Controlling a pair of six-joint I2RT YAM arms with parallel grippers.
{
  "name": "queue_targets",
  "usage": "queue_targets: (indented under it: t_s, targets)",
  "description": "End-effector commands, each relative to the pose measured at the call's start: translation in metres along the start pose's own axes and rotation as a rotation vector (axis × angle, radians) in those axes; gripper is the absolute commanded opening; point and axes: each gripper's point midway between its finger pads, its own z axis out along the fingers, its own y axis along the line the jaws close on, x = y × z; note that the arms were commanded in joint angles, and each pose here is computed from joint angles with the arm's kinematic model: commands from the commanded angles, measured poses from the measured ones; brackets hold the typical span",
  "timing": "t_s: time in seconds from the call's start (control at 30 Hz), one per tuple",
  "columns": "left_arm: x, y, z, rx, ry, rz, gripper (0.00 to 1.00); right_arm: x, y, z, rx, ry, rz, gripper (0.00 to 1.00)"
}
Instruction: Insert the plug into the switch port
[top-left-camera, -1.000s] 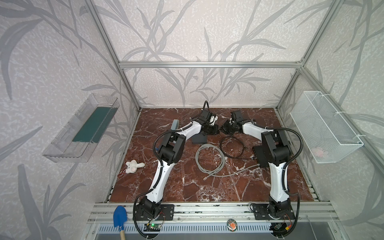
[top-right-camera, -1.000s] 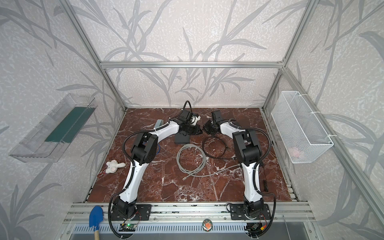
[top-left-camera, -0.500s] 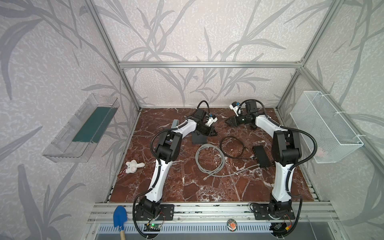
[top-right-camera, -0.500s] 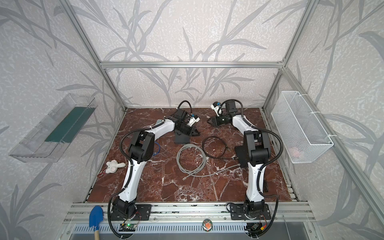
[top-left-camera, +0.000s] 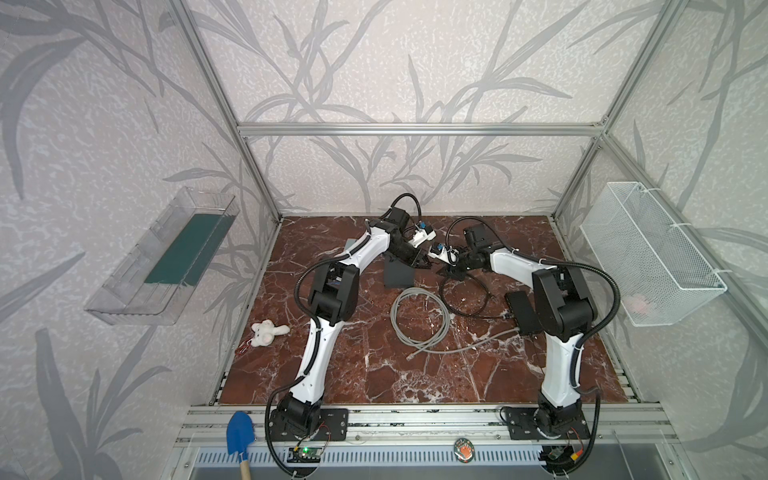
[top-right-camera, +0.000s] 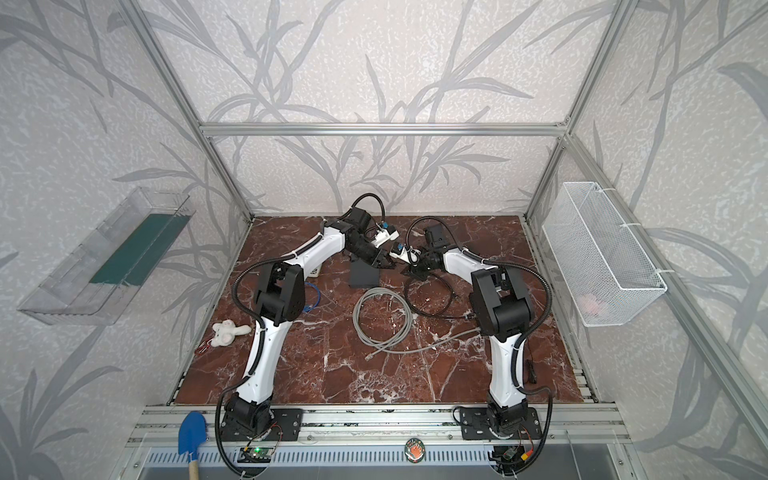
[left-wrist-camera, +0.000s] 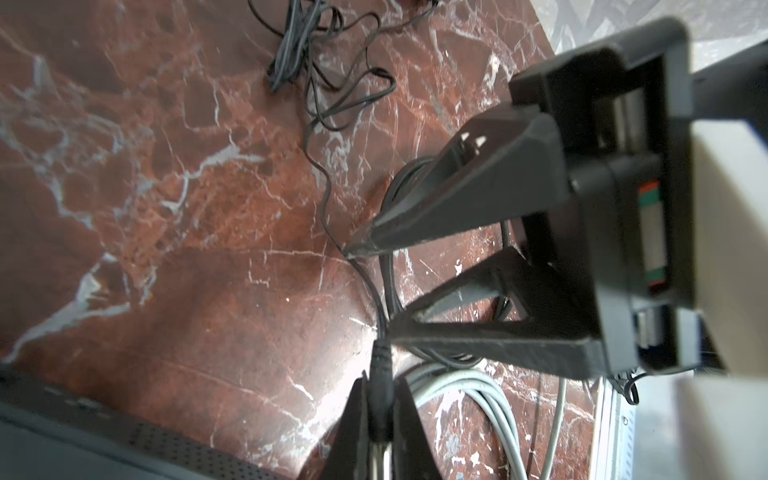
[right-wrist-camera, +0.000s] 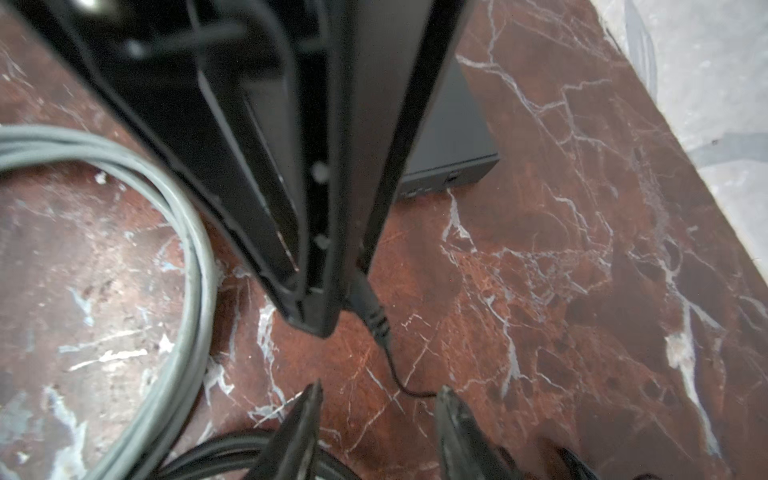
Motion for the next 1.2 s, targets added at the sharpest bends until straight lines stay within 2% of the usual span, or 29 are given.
queue_targets:
  t_s: [0.0,0.27,0.53,0.63,0.7,0.77,0.87,1.17]
  targets:
    - [0.002,-0.004,0.001,0.018,0.023,0.034,0.00,-0.023,-0.027,-0.015,0.145,-0.042,-0.117,0.45]
    - [-0.001,-0.004,0.000,0.030,0.023,0.025,0.00,-0.054,-0.012,-0.005,0.101,-0.112,-0.134,0.42]
    - [-0.003,0.003,-0.005,0.027,0.010,-0.007,0.00,-0.055,-0.011,0.002,0.119,-0.089,-0.143,0.21]
    - [-0.003,0.005,-0.008,0.034,0.005,-0.016,0.00,-0.053,-0.016,0.002,0.147,-0.078,-0.126,0.22]
    - [-0.004,0.003,-0.009,0.047,0.001,-0.019,0.00,-0.056,-0.021,-0.001,0.174,-0.095,-0.105,0.27]
    - [-0.002,0.000,-0.011,0.072,0.002,-0.027,0.00,-0.060,-0.027,-0.003,0.214,-0.135,-0.073,0.30]
    - [0.004,-0.002,-0.012,0.100,0.014,-0.038,0.00,-0.070,-0.032,-0.009,0.246,-0.237,-0.058,0.30]
    - [0.009,0.000,-0.012,0.089,0.025,-0.072,0.00,-0.078,-0.017,-0.012,0.184,-0.288,-0.076,0.11]
